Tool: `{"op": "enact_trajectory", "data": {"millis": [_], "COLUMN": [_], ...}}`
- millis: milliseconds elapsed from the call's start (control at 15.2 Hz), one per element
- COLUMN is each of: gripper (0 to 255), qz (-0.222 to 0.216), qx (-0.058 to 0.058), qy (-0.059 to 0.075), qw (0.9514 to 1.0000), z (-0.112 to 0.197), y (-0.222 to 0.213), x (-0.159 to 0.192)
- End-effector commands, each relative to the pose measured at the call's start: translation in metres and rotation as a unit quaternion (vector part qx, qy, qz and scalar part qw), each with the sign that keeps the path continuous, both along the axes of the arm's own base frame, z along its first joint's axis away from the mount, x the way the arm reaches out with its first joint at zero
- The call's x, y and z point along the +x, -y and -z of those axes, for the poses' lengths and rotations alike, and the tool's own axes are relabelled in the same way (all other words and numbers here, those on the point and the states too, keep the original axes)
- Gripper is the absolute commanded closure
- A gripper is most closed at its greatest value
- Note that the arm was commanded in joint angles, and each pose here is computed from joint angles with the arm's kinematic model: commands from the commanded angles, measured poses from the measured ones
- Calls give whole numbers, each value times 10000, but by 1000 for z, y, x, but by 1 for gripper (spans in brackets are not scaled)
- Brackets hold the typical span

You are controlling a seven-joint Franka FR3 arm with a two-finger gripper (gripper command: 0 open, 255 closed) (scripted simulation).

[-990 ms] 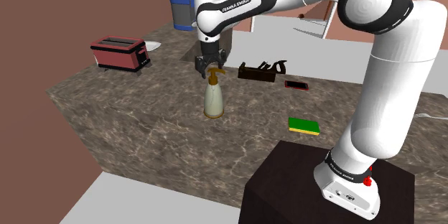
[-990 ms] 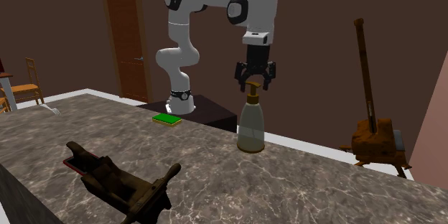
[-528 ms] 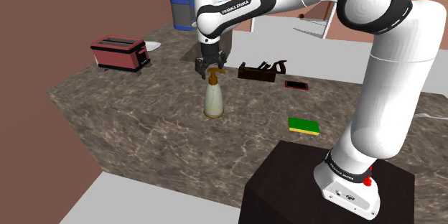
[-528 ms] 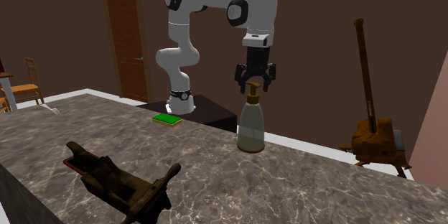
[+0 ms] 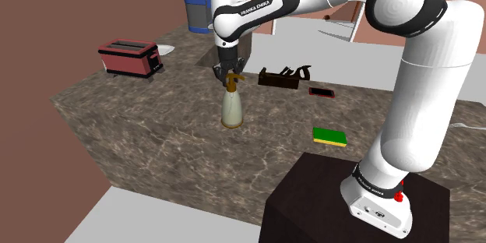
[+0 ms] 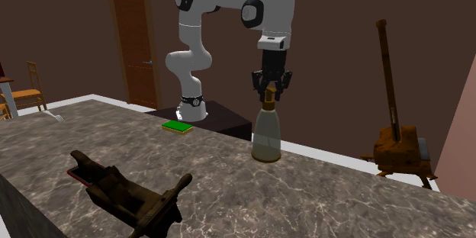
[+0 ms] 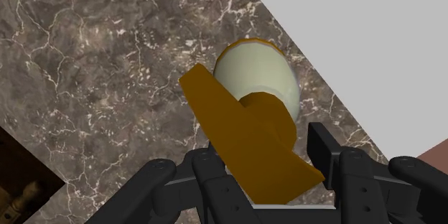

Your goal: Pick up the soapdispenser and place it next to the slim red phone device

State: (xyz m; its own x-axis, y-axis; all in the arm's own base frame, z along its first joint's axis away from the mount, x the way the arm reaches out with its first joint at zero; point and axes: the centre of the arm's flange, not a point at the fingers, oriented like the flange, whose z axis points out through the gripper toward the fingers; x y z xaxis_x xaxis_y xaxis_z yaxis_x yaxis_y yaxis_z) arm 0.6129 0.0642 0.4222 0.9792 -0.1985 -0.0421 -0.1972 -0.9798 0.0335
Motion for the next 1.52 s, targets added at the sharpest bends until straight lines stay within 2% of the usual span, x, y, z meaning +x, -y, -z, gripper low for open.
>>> {"op": "enact_trajectory", "data": {"millis": [0,132,1122,1452], "gripper": [255,255,255,255], "qz": [0,0,0,0], "qx": [0,0,0,0], "qy": [4,4,4,4], "qw": [10000,10000,10000,10000], "z": [0,0,-78,-79], "y": [0,0,0,55], "x": [0,0,0,-36]}}
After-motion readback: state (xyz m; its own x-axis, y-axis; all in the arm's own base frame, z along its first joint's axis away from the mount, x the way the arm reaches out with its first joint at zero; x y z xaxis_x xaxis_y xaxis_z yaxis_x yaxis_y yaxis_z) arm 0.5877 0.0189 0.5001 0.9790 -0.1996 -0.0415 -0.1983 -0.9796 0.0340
